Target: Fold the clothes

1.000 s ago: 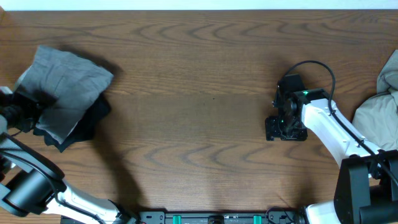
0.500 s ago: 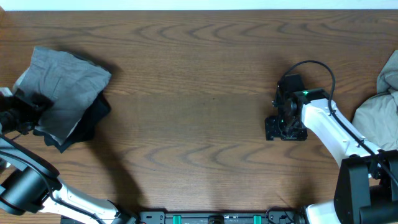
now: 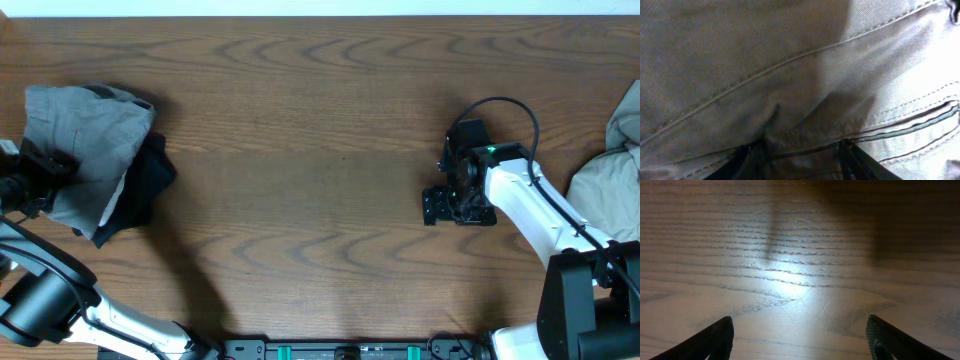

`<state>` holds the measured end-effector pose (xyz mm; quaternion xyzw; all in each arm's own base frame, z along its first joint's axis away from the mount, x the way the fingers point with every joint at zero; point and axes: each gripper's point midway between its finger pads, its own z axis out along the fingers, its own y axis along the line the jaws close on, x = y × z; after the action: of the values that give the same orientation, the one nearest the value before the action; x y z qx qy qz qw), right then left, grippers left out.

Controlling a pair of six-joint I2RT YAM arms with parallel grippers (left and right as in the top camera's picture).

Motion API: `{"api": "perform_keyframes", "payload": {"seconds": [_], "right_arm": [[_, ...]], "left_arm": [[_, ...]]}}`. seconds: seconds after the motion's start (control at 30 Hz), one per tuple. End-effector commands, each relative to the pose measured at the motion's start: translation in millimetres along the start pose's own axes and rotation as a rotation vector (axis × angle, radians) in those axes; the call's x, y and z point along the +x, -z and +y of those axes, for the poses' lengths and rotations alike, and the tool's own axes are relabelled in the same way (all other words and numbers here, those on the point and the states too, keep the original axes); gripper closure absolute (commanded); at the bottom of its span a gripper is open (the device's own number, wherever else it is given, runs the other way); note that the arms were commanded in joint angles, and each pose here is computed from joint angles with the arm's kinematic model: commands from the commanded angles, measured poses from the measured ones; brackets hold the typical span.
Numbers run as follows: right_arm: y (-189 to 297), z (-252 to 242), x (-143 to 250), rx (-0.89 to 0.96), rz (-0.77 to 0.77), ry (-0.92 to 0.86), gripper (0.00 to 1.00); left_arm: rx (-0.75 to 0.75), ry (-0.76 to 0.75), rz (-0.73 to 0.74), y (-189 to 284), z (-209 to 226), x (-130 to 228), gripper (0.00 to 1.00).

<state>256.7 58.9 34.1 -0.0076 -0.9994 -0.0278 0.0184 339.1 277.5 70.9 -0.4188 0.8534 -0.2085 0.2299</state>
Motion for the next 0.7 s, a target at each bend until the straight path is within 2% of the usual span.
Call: {"api": "perform_keyframes", "payload": {"seconds": [0.0, 0.1, 0.3, 0.43, 0.53, 0.67], "right_arm": [[2.2, -2.0, -0.5, 0.005, -0.012, 0.004, 0.17], [2.2, -2.5, -0.4, 0.007, -0.012, 0.004, 0.17], [2.2, -2.4, -0.7, 0.007, -0.013, 0.004, 0.16], [2.2, -2.5, -0.7, 0.007, -0.013, 0.004, 0.16], [2.2, -2.5, -0.7, 0.007, -0.013, 0.004, 0.16], [2.2, -3.0, -0.9, 0.01, -0.014, 0.012, 0.16]], "left_arm": [[-0.241, 0.113, 0.144, -20.2, 69.9, 44.5, 0.5], [-0.243, 0.134, 0.158, -19.2, 69.9, 48.6, 0.56], [-0.266, 0.316, 0.191, -13.2, 73.9, 62.2, 0.56], [-0.261, 0.356, 0.22, -9.7, 70.7, 70.3, 0.55], [-0.172, 0.354, 0.215, -8.4, 53.1, 66.5, 0.53], [-0.018, 0.264, 0.159, 5.6, 17.9, 50.7, 0.49]]}}
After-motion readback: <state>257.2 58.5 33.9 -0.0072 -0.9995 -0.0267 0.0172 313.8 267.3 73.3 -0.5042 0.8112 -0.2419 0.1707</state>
